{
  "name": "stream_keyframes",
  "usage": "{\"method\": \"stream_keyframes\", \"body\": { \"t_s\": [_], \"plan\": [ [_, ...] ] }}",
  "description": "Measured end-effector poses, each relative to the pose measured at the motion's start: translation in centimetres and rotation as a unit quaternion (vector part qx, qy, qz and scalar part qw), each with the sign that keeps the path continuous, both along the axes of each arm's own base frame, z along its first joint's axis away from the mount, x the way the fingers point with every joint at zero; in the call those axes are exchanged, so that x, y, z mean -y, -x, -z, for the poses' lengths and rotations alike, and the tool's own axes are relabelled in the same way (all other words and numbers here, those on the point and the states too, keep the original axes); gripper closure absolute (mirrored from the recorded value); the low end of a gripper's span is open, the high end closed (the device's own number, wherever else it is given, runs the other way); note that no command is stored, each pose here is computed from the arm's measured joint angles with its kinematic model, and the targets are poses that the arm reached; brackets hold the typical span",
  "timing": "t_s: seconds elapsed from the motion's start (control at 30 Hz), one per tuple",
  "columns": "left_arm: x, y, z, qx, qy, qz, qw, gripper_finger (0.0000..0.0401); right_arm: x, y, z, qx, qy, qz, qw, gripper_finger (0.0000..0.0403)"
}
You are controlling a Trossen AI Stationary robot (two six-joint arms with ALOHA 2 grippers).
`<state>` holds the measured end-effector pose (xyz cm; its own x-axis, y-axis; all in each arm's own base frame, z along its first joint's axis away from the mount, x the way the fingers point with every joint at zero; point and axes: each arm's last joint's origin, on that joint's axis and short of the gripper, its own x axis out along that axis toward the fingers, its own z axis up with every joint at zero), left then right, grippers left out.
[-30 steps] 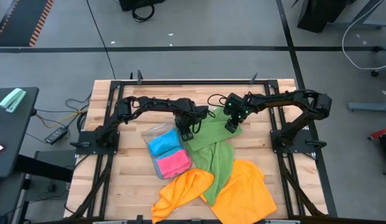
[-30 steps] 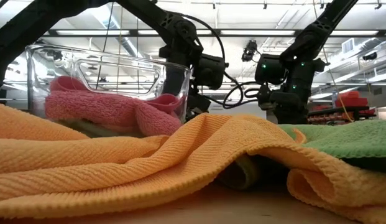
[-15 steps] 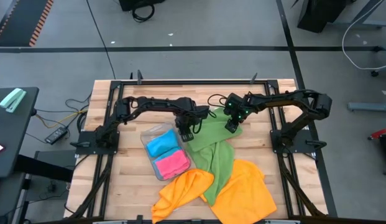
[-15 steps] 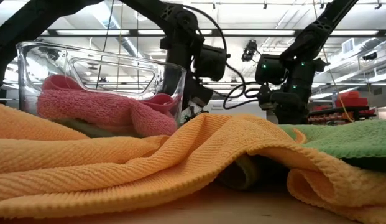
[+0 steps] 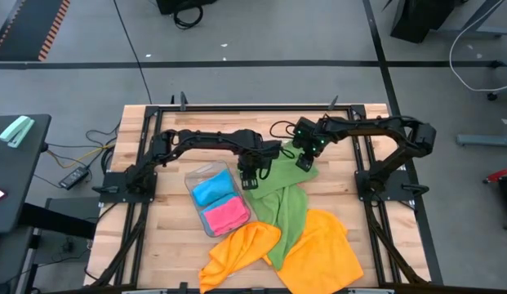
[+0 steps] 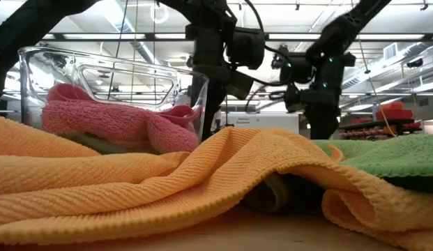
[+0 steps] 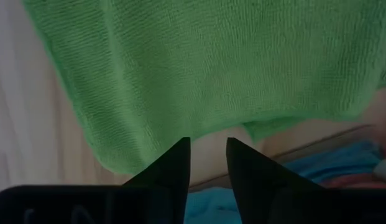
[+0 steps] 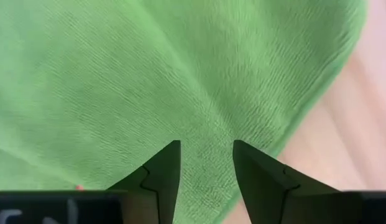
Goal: Fold microfiber towels
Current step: Fold the top green towel
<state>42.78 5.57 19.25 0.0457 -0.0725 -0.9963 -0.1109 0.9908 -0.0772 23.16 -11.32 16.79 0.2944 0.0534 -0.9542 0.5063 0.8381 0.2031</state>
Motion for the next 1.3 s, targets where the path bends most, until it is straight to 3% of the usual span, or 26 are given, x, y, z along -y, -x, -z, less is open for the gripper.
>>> {"method": "stream_keyframes", "body": {
  "t_s": [0.17, 0.5, 0.77, 0.97, 1.17, 1.3],
  "plan": [
    [0.4, 0.6, -2.0, 0.015, -0.006, 0.004, 1.0, 0.0301, -0.3, -0.5, -2.8, 0.003, 0.029, -0.026, 0.999, 0.0247],
    [2.1, 0.5, -5.1, 0.099, -0.026, 0.014, 0.995, 0.0327, -3.5, 1.9, -8.2, 0.121, 0.087, -0.048, 0.988, 0.0247],
    [4.9, 0.2, -5.6, 0.12, -0.018, 0.039, 0.992, 0.032, -8.9, 1.4, -9.0, 0.156, 0.127, -0.118, 0.972, 0.0247],
    [5.9, 1.4, -8.7, 0.16, -0.035, 0.078, 0.983, 0.0335, -12.9, 0.6, -9.2, 0.185, 0.155, -0.169, 0.956, 0.0247],
    [5.8, 3.2, -11.5, 0.181, -0.044, 0.101, 0.977, 0.035, -15.2, 0.3, -9.6, 0.224, 0.143, -0.177, 0.948, 0.0246],
    [5.5, 3.9, -12.4, 0.185, -0.048, 0.106, 0.976, 0.0357, -16.2, 0.1, -9.9, 0.257, 0.102, -0.133, 0.952, 0.0246]
  ]
}}
